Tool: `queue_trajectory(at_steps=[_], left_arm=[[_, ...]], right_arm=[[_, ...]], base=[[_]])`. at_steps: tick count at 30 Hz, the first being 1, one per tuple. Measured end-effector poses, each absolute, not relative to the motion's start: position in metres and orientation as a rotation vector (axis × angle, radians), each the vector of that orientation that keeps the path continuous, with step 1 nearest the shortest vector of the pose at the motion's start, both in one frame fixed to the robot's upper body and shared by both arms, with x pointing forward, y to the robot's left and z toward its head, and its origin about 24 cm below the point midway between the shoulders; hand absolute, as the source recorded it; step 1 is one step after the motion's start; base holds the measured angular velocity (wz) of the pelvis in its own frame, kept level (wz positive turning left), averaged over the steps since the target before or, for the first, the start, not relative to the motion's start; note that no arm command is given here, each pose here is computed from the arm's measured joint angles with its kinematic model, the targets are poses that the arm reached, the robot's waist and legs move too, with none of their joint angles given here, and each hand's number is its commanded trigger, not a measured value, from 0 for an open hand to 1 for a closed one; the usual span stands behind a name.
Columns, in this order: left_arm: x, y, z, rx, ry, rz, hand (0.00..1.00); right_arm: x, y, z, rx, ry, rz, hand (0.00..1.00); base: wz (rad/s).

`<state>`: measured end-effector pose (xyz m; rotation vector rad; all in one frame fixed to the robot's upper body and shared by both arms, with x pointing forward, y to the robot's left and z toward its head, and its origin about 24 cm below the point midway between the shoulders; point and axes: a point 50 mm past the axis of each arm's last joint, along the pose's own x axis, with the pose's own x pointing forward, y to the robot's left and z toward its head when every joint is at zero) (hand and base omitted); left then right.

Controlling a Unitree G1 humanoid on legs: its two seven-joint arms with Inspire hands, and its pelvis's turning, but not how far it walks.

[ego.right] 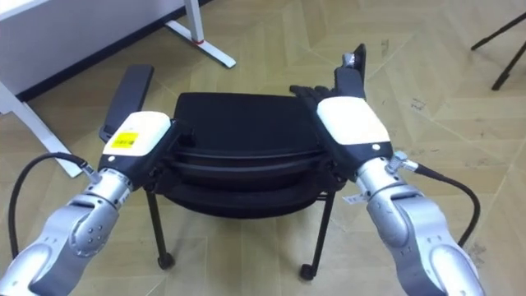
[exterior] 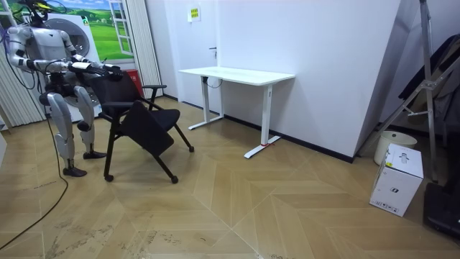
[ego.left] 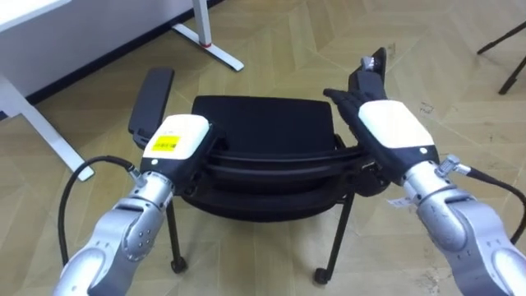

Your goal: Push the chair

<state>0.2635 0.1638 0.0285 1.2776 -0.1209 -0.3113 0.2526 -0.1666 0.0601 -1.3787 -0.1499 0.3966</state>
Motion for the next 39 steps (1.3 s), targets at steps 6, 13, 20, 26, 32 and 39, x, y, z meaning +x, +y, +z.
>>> queue_trajectory(at_steps=[6, 13, 20, 26, 32, 39], left_arm=[[0.265, 0.159, 0.030, 1.292, -0.142, -0.333, 1.00], [0.264, 0.156, 0.029, 1.293, -0.155, -0.356, 1.00], [0.263, 0.154, 0.028, 1.293, -0.163, -0.365, 1.00], [0.262, 0.153, 0.027, 1.291, -0.172, -0.364, 1.00], [0.263, 0.152, 0.026, 1.292, -0.167, -0.362, 1.00], [0.263, 0.150, 0.024, 1.277, -0.159, -0.364, 1.00]], right_arm=[[0.252, -0.155, 0.056, -1.390, -0.144, 0.482, 0.00], [0.252, -0.154, 0.055, -1.402, -0.129, 0.500, 0.00], [0.248, -0.146, 0.043, -1.429, -0.118, 0.559, 0.00], [0.246, -0.147, 0.031, -1.438, -0.097, 0.570, 0.00], [0.246, -0.148, 0.029, -1.439, -0.101, 0.550, 0.00], [0.246, -0.151, 0.023, -1.425, -0.124, 0.510, 0.00]], base=[[0.00], [0.04], [0.02], [0.00], [0.00], [0.01]])
